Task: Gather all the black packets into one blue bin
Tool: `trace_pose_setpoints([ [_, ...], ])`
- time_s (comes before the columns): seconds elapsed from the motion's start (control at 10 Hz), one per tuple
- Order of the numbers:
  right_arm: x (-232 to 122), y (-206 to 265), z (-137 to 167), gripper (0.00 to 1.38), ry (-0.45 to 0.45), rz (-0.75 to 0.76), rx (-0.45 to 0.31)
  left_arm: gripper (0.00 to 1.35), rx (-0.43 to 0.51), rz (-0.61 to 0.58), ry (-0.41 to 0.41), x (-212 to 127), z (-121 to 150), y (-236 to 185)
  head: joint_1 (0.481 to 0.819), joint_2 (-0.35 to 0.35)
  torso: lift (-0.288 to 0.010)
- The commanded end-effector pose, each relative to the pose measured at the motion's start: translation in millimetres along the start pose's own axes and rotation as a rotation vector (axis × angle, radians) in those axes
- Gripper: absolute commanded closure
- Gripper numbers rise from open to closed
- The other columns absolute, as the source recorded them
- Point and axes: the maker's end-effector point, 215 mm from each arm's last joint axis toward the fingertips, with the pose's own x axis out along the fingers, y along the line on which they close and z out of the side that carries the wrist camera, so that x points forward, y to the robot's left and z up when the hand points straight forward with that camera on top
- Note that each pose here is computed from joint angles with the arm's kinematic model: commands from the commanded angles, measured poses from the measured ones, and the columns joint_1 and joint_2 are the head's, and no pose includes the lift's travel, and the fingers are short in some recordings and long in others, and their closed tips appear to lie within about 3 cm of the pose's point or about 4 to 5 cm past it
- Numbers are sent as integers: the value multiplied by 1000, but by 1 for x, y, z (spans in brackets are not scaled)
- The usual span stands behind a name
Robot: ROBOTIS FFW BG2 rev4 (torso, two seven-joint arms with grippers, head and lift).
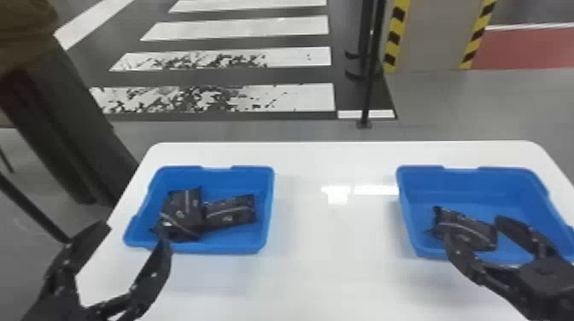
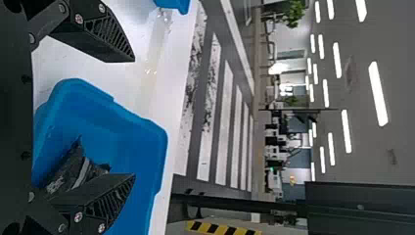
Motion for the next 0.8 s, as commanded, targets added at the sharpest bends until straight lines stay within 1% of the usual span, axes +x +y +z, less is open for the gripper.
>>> trace_pose_setpoints([
  [0.0,9,-19,-8,188,102,-9,-25,150,-41,0,-9,-16,17,-11,695,78,-110],
  [0.1,14,-31,-10,186,163,-14,-42,150,-66,-12,-5,-27,30,-22,695,56,-110],
  [0.2,18,-39,-12,186,206,-23,-40,150,-92,-26,18,-37,38,-33,695,46,-110],
  [0.3,20,-48,-15,186,243,-33,-38,150,-121,-28,41,-44,37,-37,695,15,-110],
  [0.4,20,-55,-27,186,294,-38,-16,150,-154,-29,50,-46,32,-41,695,-12,-110],
  [0.5,27,-52,-42,183,357,-18,7,150,-152,-29,45,-45,34,-40,695,-23,-110],
  [0.6,40,-47,-52,183,398,15,19,150,-151,-33,48,-45,33,-40,695,-38,-110],
  [0.7,50,-47,-58,183,417,25,18,150,-154,-41,52,-43,31,-42,695,-33,-110],
])
